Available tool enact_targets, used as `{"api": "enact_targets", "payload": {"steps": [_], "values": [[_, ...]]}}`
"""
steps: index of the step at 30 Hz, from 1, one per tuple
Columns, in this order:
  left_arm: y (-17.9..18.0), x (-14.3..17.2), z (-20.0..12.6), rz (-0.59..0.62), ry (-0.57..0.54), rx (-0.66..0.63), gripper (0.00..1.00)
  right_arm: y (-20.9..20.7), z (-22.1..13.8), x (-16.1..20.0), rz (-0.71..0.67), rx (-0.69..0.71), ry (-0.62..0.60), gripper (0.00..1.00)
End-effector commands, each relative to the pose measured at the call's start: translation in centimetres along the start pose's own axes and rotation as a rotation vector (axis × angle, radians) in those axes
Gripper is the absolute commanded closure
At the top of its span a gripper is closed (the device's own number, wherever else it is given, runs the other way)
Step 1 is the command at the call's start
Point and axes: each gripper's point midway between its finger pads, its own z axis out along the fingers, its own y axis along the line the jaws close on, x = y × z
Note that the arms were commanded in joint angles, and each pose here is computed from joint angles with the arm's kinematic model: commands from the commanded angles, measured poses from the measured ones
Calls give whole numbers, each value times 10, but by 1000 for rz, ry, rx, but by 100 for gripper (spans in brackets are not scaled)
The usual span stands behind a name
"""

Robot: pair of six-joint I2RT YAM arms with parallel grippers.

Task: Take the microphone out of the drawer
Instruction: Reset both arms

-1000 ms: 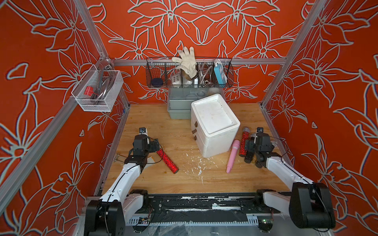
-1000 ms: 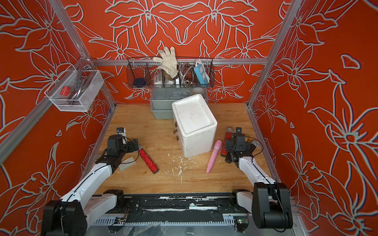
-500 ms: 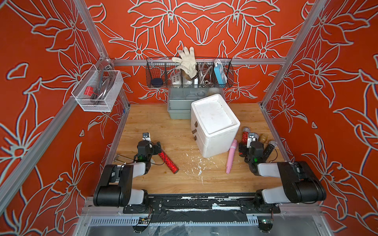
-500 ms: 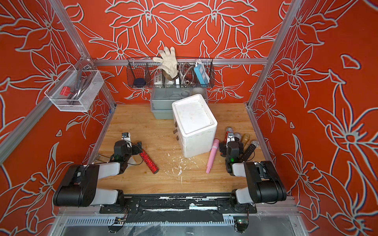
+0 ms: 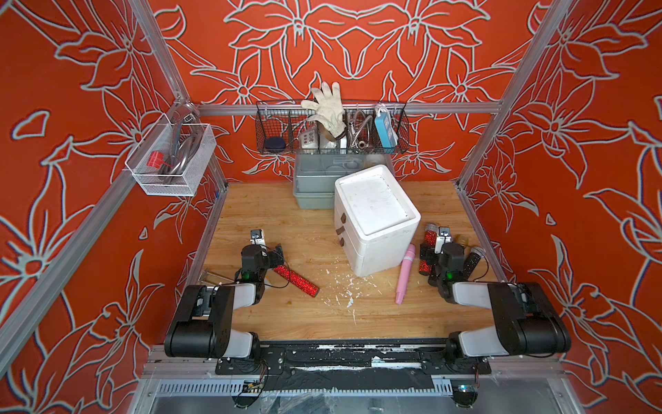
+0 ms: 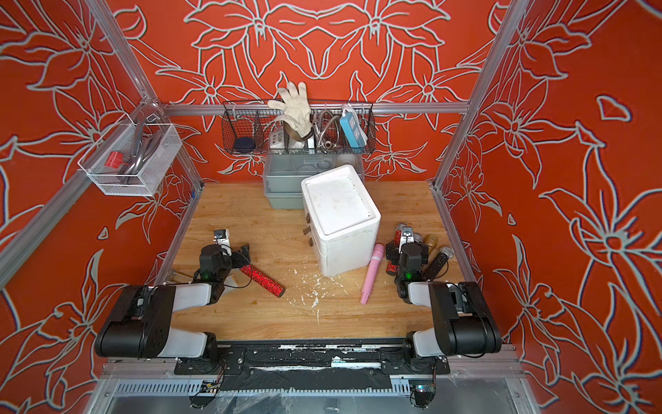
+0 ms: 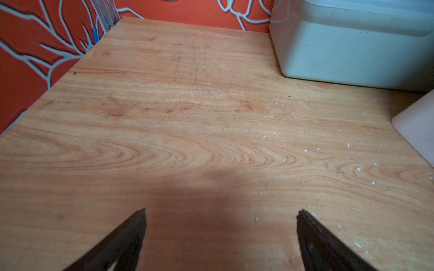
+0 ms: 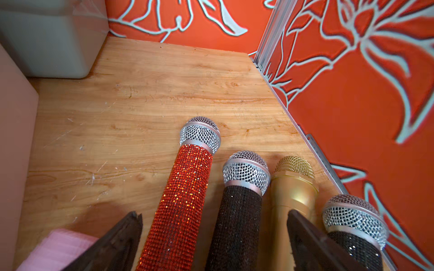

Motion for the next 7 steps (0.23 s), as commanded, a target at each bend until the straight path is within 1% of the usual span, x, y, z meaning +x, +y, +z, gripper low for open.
{"api": "enact_targets", "payload": {"steps": [1, 7], "values": [[-4, -11, 0, 15, -36, 16, 2, -1, 1, -8, 24, -1, -17, 0], [-4, -10, 0, 15, -33, 16, 2, -1, 1, -8, 24, -3, -15, 0]]}}
